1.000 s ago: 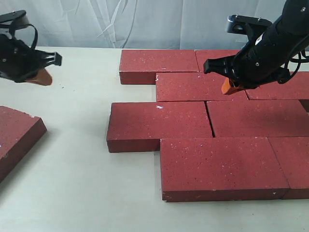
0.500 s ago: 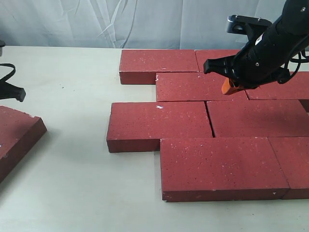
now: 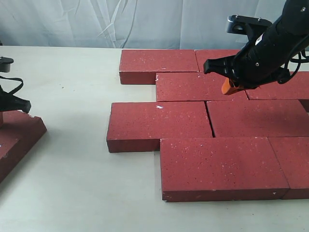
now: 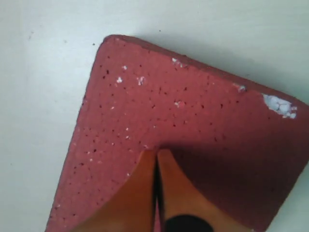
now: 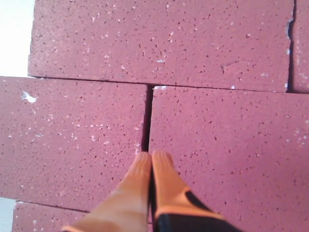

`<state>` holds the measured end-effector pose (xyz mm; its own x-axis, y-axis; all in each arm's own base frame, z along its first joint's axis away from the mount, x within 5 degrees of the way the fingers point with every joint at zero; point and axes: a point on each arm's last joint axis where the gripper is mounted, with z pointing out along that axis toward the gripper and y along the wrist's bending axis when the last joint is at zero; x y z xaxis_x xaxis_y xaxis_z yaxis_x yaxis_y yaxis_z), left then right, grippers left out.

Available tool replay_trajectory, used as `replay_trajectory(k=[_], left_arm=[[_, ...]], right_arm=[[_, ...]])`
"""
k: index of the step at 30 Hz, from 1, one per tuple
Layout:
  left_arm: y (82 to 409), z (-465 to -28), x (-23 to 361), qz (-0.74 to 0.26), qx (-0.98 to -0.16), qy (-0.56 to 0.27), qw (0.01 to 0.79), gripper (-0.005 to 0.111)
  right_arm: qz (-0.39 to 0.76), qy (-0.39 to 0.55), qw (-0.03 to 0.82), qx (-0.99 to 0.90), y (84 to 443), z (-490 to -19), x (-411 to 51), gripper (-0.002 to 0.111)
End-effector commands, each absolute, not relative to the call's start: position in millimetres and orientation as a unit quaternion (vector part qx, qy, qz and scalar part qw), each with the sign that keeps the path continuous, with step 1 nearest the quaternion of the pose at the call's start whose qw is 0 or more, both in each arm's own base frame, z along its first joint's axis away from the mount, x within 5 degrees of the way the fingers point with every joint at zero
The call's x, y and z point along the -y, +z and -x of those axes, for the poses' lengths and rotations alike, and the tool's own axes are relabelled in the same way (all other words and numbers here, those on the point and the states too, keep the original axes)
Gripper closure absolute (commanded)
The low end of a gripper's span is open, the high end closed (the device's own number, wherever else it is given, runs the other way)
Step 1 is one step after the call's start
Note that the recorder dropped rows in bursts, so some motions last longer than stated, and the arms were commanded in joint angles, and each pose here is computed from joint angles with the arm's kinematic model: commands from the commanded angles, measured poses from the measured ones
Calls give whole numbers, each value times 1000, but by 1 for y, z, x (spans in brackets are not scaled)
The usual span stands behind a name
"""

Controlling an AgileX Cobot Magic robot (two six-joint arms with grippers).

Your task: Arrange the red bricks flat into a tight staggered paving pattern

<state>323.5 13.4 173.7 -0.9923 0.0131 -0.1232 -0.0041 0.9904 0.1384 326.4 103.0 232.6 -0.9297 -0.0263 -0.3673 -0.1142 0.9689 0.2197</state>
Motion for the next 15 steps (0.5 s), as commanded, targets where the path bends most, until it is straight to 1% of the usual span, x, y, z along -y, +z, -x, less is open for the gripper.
replay_trajectory(k=[1, 7, 15], left_arm=[[168, -328, -14, 3, -995, 65, 75, 107], [156, -338, -9, 13, -994, 33, 103, 107], [151, -346, 3, -38, -989, -27, 137, 107]], right_arm=[[40, 117, 193, -973, 237, -327, -101, 109], [40, 117, 193, -973, 237, -327, -101, 109], [40, 117, 194, -973, 237, -327, -101, 109]])
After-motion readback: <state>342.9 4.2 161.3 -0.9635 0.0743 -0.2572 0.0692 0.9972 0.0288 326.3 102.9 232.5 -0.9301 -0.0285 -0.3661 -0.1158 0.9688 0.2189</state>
